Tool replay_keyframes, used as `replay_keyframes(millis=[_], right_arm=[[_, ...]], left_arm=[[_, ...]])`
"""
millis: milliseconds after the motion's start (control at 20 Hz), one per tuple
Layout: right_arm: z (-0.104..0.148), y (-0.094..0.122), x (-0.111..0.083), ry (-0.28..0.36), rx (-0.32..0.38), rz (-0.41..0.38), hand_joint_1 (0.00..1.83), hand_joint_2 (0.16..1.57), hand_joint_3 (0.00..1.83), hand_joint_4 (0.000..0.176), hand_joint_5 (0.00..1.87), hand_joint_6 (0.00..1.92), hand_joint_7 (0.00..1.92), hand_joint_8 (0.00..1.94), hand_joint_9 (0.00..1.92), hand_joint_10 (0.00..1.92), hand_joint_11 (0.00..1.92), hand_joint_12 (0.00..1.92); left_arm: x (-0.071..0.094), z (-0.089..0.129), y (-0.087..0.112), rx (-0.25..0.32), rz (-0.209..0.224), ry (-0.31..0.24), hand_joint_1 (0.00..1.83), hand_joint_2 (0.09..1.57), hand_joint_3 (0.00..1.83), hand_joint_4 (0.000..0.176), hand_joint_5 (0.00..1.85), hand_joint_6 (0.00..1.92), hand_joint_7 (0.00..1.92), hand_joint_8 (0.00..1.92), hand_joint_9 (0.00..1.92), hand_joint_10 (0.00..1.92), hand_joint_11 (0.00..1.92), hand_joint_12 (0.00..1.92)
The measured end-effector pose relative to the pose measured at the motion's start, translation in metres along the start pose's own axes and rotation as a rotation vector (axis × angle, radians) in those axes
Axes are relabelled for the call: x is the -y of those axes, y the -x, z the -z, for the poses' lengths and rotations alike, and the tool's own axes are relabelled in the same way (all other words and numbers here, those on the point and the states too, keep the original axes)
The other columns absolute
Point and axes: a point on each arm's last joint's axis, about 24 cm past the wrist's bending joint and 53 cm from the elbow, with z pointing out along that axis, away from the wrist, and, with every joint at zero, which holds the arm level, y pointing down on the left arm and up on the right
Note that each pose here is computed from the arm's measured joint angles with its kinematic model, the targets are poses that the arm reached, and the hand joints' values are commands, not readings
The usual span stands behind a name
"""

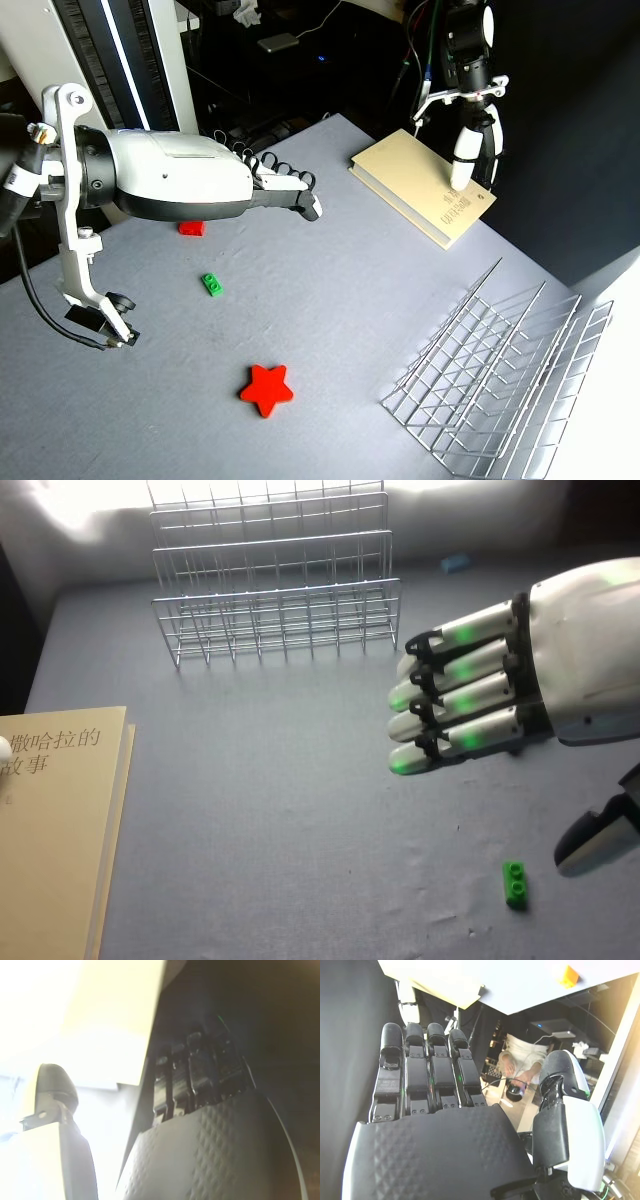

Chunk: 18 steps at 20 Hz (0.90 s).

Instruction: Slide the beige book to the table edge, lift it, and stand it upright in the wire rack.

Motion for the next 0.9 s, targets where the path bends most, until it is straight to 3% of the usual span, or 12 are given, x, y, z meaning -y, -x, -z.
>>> replay_keyframes(millis=[200, 450, 650, 800, 850, 900], right_arm=[[-0.001, 0.001, -0.002, 0.010, 0.005, -0.005, 0.02, 1.09, 0.00, 0.000, 0.22, 0.00, 0.26, 0.00, 0.25, 0.00, 0.00, 0.67], [-0.001, 0.001, -0.003, 0.013, 0.004, -0.005, 0.04, 1.08, 0.00, 0.000, 0.24, 0.00, 0.27, 0.00, 0.25, 0.00, 0.00, 0.71], [-0.002, 0.001, -0.004, 0.017, 0.005, -0.006, 0.06, 1.09, 0.00, 0.000, 0.23, 0.00, 0.26, 0.00, 0.26, 0.01, 0.00, 0.74], [-0.002, 0.001, -0.004, 0.017, 0.005, -0.006, 0.03, 1.09, 0.00, 0.000, 0.23, 0.00, 0.27, 0.01, 0.27, 0.01, 0.00, 0.76], [-0.002, 0.001, -0.004, 0.017, 0.005, -0.006, 0.06, 1.08, 0.00, 0.000, 0.24, 0.01, 0.27, 0.00, 0.26, 0.00, 0.00, 0.70], [-0.002, 0.001, -0.004, 0.017, 0.005, -0.006, 0.05, 1.09, 0.00, 0.000, 0.22, 0.00, 0.24, 0.00, 0.23, 0.00, 0.00, 0.61]], left_arm=[[-0.006, 0.000, -0.008, -0.014, 0.000, 0.011, 0.71, 1.04, 0.01, 0.000, 0.28, 0.00, 0.31, 0.00, 0.29, 0.00, 0.00, 0.81], [-0.015, -0.002, -0.009, -0.013, 0.001, 0.029, 0.83, 1.04, 0.00, 0.000, 0.36, 0.01, 0.41, 0.01, 0.39, 0.01, 0.01, 0.95], [-0.017, -0.003, -0.010, -0.016, 0.004, 0.031, 0.94, 1.05, 0.00, 0.000, 0.54, 0.01, 0.56, 0.01, 0.61, 0.03, 0.24, 0.96], [-0.017, -0.003, -0.010, -0.017, 0.006, 0.032, 1.11, 1.09, 0.00, 0.000, 0.72, 0.04, 0.85, 0.08, 0.90, 0.13, 0.48, 1.13], [-0.017, -0.003, -0.010, -0.018, 0.015, 0.032, 1.17, 1.17, 0.00, 0.000, 0.81, 0.89, 0.85, 1.06, 0.94, 0.25, 0.56, 1.26], [-0.016, -0.003, -0.010, -0.020, 0.021, 0.031, 1.17, 1.22, 0.00, 0.000, 0.86, 1.13, 0.71, 1.35, 0.85, 0.54, 0.59, 1.34]])
